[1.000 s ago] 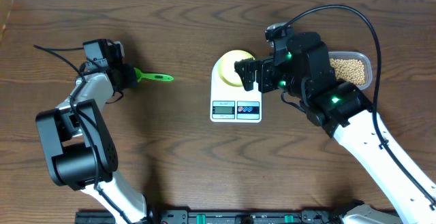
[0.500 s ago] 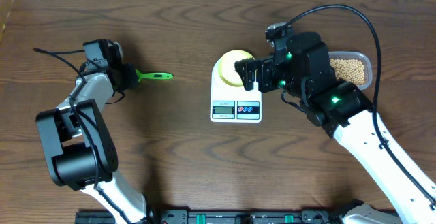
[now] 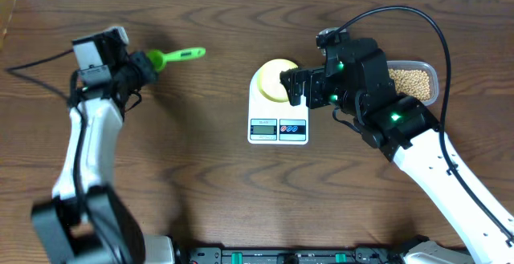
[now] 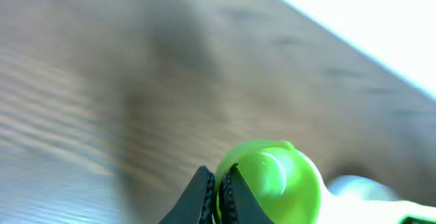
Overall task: Scoop item into bowl and weigh 50g on scale
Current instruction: 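Grasp the green scoop handle with the left gripper and lift it, then pass the green scoop from the left gripper to the right gripper above the scale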
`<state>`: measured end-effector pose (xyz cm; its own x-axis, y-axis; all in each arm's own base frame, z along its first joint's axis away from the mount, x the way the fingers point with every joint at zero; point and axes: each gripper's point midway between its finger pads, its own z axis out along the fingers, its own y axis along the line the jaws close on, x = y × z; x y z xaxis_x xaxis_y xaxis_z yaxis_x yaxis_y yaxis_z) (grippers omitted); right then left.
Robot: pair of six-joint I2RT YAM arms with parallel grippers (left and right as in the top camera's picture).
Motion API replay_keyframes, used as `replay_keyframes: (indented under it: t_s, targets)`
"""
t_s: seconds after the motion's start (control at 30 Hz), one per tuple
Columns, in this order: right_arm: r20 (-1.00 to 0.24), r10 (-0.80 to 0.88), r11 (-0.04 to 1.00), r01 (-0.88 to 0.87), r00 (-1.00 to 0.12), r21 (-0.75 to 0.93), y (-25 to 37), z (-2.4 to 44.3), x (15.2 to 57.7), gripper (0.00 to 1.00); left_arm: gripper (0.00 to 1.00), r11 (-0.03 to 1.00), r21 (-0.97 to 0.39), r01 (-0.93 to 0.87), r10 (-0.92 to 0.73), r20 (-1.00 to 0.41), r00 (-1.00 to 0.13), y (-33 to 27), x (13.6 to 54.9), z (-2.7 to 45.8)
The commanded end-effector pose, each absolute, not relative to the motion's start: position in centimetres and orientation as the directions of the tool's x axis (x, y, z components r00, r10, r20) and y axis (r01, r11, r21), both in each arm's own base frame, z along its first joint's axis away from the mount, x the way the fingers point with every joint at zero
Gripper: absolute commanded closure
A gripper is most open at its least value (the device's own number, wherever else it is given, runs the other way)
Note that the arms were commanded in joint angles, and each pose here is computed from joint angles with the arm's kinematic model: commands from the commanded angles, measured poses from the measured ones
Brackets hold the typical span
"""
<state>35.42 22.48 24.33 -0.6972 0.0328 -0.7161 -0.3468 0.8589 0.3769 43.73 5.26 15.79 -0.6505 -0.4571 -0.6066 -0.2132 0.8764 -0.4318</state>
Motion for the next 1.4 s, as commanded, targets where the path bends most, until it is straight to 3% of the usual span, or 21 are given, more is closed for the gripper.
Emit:
replay_keyframes:
  t_s: [0.0, 0.13, 0.3, 0.5, 1.13, 1.23, 1.3, 1.33, 1.37]
  targets:
    - [-0.722, 0.014, 0.817, -0.409, -0.692, 0.407, 23.6, 25.1, 35.2, 0.01, 0.93, 0.841, -0.537, -0.065, -0.45, -0.63, -0.633, 0.7, 42.7, 21.6]
    - [-0.728, -0.002, 0.706, -0.516, -0.686, 0.484, 26.0, 26.7, 34.0, 0.01, 0.93, 0.847, -0.53, 0.039, -0.384, -0.661, -0.645, -2.5, 40.9, 24.1]
    - [-0.737, -0.038, 0.547, -0.631, -0.675, 0.55, 28.3, 28.7, 32.0, 0.01, 0.93, 0.768, -0.602, 0.219, -0.309, -0.648, -0.697, -7.6, 39.1, 25.7]
    - [-0.756, -0.066, 0.419, -0.706, -0.651, 0.571, 29.2, 30.3, 30.5, 0.07, 0.93, 0.744, -0.611, 0.272, -0.262, -0.641, -0.722, -10.1, 38.4, 25.7]
    - [-0.748, -0.036, 0.396, -0.697, -0.662, 0.598, 28.5, 31.0, 31.0, 0.27, 0.93, 0.652, -0.621, 0.436, -0.156, -0.672, -0.724, -15.9, 36.7, 27.1]
    - [-0.748, -0.035, 0.396, -0.697, -0.662, 0.598, 28.5, 31.0, 31.0, 0.36, 0.93, 0.644, -0.617, 0.451, -0.151, -0.681, -0.716, -16.2, 36.7, 27.4]
    - [-0.748, -0.035, 0.397, -0.696, -0.662, 0.598, 28.4, 31.0, 31.1, 0.55, 0.93, 0.644, -0.616, 0.454, -0.152, -0.684, -0.714, -16.2, 36.7, 27.5]
    - [-0.748, -0.034, 0.398, -0.696, -0.662, 0.598, 28.4, 31.0, 31.1, 0.72, 0.93, 0.644, -0.616, 0.454, -0.151, -0.684, -0.713, -16.2, 36.7, 27.5]
    - [-0.748, -0.031, 0.401, -0.694, -0.663, 0.598, 28.3, 31.0, 31.2, 0.76, 0.93, 0.644, -0.616, 0.454, -0.151, -0.684, -0.714, -16.2, 36.7, 27.5]
